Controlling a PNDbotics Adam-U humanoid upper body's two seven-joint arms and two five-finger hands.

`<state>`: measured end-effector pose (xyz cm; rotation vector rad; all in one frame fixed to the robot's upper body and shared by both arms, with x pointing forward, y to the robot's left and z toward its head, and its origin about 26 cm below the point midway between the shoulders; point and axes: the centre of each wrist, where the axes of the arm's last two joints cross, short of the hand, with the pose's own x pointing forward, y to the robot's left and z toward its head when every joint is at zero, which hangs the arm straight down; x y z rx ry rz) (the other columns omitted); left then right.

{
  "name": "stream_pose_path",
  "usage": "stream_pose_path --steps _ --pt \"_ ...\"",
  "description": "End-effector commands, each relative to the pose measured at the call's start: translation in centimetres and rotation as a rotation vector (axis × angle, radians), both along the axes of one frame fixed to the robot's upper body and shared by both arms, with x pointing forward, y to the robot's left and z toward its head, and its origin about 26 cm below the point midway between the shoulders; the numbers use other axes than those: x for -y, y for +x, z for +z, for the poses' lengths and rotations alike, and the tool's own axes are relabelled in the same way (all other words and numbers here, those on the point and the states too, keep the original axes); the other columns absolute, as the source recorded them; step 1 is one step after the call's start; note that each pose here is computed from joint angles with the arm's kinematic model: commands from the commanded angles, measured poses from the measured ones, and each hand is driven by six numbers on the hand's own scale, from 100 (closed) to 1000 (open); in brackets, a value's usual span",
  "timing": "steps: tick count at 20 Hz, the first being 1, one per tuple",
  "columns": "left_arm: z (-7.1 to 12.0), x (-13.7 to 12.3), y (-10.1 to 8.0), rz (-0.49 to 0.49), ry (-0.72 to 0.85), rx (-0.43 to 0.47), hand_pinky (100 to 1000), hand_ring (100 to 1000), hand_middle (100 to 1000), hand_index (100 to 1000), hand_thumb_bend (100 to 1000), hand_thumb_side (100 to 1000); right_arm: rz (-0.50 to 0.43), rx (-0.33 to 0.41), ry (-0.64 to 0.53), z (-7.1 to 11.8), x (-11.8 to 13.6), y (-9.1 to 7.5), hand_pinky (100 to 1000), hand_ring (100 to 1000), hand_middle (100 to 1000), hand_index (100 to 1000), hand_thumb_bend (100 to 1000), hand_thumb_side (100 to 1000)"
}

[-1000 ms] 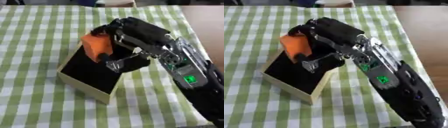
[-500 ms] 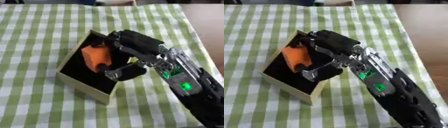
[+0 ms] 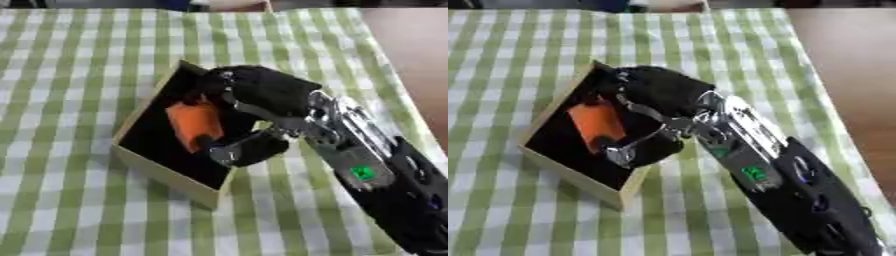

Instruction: Pick up objects on the table and place them in the box.

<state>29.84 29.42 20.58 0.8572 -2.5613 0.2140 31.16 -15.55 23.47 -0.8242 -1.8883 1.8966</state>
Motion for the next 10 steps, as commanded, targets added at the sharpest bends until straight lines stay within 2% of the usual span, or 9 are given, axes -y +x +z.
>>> stream_pose_path --steps 1,6,10 --pt "0.91 -0.05 -0.17 -0.004 0.009 0.032 755 701 748 752 426 612 -0.01 0.052 -0.046 1.13 0.16 -0.22 908 951 841 871 249 570" --pt "0.93 -0.05 -0.17 -0.004 0.007 0.033 755 701 748 752 427 611 -0.018 0.048 -0.082 1.41 0.23 -0.25 924 967 854 880 279 599" --pt "0.91 -0.08 -0.18 -0.004 0.007 0.032 755 700 748 752 427 610 -0.017 0.062 -0.067 1.87 0.34 -0.45 914 957 847 874 264 597"
